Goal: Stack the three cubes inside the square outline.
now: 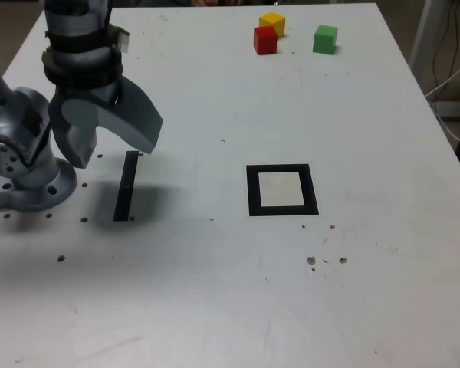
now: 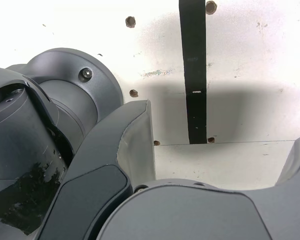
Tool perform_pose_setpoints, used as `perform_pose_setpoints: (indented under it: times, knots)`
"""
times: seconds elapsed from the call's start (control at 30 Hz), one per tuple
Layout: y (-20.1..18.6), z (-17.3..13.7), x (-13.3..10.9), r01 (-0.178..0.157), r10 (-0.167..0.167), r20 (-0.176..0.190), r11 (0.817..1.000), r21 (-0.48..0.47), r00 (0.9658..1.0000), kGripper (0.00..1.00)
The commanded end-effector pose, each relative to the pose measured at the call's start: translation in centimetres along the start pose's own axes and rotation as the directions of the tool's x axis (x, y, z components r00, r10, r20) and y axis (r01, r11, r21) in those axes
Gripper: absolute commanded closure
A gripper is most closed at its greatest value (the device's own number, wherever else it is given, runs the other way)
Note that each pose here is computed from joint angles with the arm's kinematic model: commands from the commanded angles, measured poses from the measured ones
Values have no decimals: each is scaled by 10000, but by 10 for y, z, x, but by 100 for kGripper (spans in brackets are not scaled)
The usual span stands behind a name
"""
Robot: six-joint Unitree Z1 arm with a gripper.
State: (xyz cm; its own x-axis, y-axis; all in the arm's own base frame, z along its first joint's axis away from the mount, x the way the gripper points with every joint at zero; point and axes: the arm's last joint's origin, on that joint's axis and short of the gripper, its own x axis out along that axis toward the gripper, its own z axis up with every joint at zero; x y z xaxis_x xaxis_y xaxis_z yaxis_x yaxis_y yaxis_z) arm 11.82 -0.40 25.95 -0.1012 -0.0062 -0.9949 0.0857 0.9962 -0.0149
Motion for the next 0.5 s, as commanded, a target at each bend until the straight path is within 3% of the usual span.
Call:
perform_pose_setpoints:
  times: [0.0, 0.47]
  knots:
    - [0, 0, -1, 27, -27, 23, 10000, -27, 10000, 3]
    - [-1, 4, -5, 165, -165, 192, 9999, -3, 9997, 2]
